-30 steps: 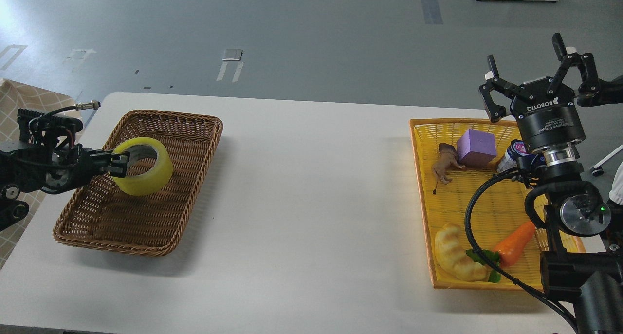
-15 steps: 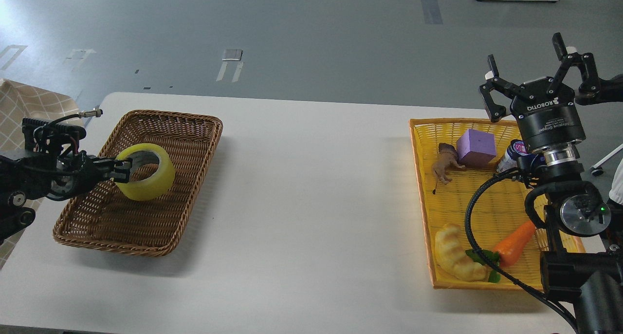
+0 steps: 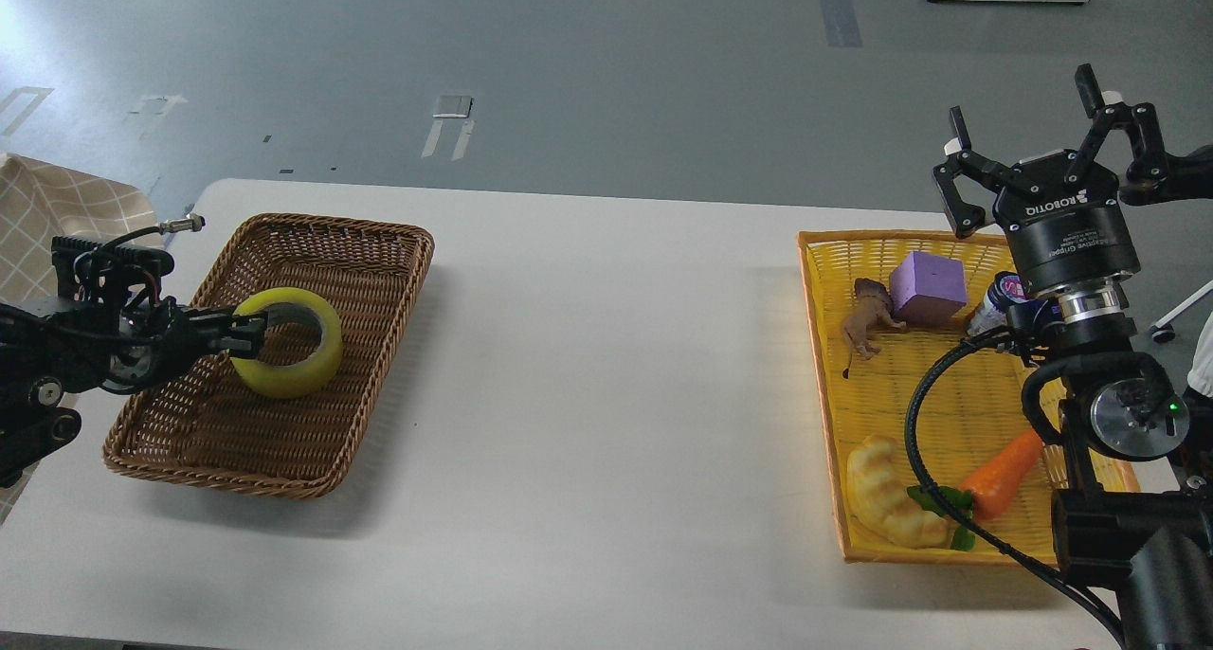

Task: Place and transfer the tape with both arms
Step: 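Lower the tape roll into the basket with the left gripper, then open the left gripper and pull it up away from the basket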

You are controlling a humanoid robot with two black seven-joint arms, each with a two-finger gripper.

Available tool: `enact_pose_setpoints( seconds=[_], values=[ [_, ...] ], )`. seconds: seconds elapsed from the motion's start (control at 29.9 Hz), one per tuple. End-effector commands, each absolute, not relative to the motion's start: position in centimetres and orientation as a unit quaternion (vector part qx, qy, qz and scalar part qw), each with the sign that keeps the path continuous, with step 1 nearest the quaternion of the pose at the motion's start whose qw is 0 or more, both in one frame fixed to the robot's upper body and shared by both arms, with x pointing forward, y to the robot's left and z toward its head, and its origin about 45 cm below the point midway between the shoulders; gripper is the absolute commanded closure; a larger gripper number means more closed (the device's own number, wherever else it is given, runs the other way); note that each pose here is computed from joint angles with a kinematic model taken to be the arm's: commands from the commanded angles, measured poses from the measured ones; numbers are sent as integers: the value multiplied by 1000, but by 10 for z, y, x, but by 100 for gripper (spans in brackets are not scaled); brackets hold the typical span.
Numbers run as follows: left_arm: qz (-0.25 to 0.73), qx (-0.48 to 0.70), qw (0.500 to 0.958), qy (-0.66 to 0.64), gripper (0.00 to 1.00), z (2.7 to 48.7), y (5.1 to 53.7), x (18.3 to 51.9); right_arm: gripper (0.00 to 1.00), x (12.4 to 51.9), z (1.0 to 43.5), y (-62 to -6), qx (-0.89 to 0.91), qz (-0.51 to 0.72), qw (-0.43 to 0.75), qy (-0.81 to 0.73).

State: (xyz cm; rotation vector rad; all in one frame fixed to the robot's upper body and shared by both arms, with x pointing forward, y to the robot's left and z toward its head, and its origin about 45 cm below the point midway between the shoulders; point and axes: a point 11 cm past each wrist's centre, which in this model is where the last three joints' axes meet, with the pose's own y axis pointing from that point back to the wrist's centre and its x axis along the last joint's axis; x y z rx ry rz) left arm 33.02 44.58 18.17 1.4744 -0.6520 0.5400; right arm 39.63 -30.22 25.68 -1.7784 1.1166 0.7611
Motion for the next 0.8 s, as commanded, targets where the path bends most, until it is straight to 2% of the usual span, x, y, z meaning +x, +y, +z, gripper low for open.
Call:
enact_pose_setpoints(
  seconds=[0.0, 0.23, 0.27, 0.33, 0.37, 0.53, 0.57, 0.63, 0.74, 0.77],
  values=[
    [254, 643, 668, -274, 33, 183, 446, 330, 1, 396, 257, -302, -716, 306, 438, 449],
    [299, 618, 683, -249, 12, 198, 447, 337, 1, 395, 254, -303, -714, 308, 438, 451],
    [308, 612, 685, -247, 11, 202, 446, 341, 1, 395, 254, -303, -714, 308, 438, 451],
    [370, 567, 697, -235, 4, 232, 449, 355, 1, 395, 255, -303, -715, 307, 438, 451],
    [370, 567, 697, -235, 4, 232, 449, 356, 1, 395, 255, -303, -715, 307, 438, 451],
    [507, 399, 746, -163, 2, 297, 444, 383, 1, 395, 255, -303, -715, 307, 438, 451],
    [507, 399, 746, -163, 2, 297, 444, 383, 1, 395, 255, -303, -715, 307, 438, 451],
    [542, 299, 776, -121, 2, 325, 435, 392, 1, 395, 255, -303, -715, 307, 438, 451],
    [540, 159, 825, -55, 2, 355, 413, 400, 1, 395, 257, -302, -718, 306, 437, 448],
    [540, 158, 825, -54, 2, 355, 413, 400, 1, 395, 257, -301, -718, 306, 437, 448]
  ],
)
